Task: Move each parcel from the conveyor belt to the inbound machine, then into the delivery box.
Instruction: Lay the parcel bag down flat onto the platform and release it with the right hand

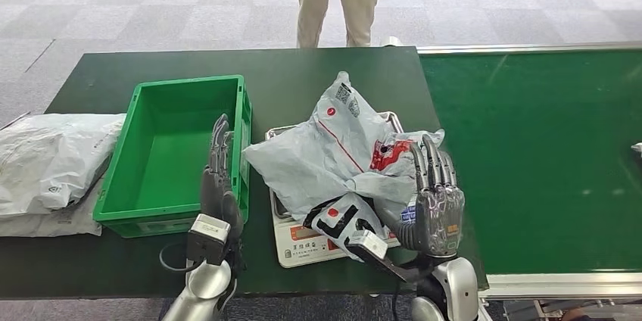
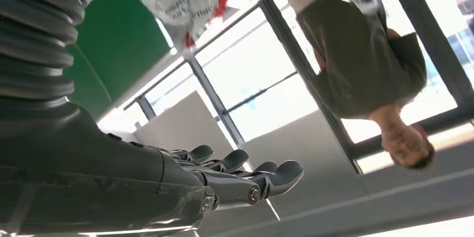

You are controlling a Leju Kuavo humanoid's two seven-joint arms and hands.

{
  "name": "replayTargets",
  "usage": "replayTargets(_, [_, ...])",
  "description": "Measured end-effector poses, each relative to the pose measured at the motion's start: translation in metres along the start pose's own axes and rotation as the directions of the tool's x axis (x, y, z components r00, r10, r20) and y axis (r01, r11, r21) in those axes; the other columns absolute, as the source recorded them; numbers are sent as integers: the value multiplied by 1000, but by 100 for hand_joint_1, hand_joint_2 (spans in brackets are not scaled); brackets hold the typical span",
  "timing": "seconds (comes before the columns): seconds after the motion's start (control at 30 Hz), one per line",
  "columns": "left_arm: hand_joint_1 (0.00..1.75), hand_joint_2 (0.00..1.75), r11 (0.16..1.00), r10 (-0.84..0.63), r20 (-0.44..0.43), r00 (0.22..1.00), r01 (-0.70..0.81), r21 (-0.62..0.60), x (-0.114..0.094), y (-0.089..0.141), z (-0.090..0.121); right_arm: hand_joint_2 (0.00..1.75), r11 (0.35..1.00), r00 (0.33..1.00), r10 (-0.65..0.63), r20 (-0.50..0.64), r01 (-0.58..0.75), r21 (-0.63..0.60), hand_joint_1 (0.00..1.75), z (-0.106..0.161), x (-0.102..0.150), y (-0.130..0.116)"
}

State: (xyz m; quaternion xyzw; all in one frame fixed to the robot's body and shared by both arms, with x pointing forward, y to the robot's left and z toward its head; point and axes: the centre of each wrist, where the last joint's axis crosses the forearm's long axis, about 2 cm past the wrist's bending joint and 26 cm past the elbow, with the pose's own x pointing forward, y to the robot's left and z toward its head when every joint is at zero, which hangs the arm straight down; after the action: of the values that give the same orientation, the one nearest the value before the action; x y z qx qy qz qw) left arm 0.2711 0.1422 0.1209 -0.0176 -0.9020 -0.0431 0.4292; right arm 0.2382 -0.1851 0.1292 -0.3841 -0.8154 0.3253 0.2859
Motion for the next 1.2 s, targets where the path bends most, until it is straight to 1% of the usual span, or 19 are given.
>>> replayTargets(0.07, [0,0,1000,-11,-1,1000,11,14,1,0,2,0,999,998,1,68,3,-55,0,-4,-1,-9])
replayTargets(0.13, [0,0,998,-46,1,999,46,47,2,1,3,0,991,988,-17,151,37,-130,0,-9,-2,-20])
replayTargets(0.2, [0,0,994,-78,3,997,78,76,3,2,4,0,976,981,-24,193,64,-206,0,-13,-3,-30])
replayTargets(0.37, [0,0,987,-124,12,992,122,101,4,0,4,0,933,983,-36,182,98,-345,0,-15,-1,-50])
replayTargets(0.43, [0,0,984,-152,23,988,149,99,4,-2,3,0,901,983,-57,176,127,-415,0,-14,6,-63])
replayTargets(0.53, [0,0,985,-169,45,985,167,31,1,-9,0,0,852,982,-96,166,167,-497,0,-7,25,-87])
replayTargets(0.6, [0,87,985,-170,46,984,171,-17,-4,-10,-2,87,826,979,-109,170,185,-533,0,-3,38,-101])
replayTargets(0.67, [0,175,983,-176,42,983,178,-45,-8,-11,-3,175,803,978,-118,173,196,-563,0,-1,47,-113])
replayTargets(0.73, [0,175,976,-193,37,980,196,-93,-11,-11,-4,175,772,976,-146,164,216,-597,0,1,52,-122])
replayTargets(0.8, [0,175,955,-229,33,973,231,-183,-14,-12,-6,175,729,968,-200,151,250,-637,0,3,55,-130])
replayTargets(0.87, [0,175,917,-280,29,960,276,-289,-19,-13,-11,175,689,956,-260,137,283,-667,0,7,56,-135])
replayTargets(0.93, [0,175,870,-332,22,943,315,-378,-24,-13,-16,175,662,945,-300,127,302,-686,0,10,57,-139])
replayTargets(1.03, [0,175,801,-385,8,923,339,-493,-32,-14,-28,175,641,940,-316,128,311,-701,0,12,56,-144])
replayTargets(1.2, [0,175,686,-424,-3,906,319,-654,-46,-17,-40,175,634,942,-309,133,308,-709,0,12,55,-148])
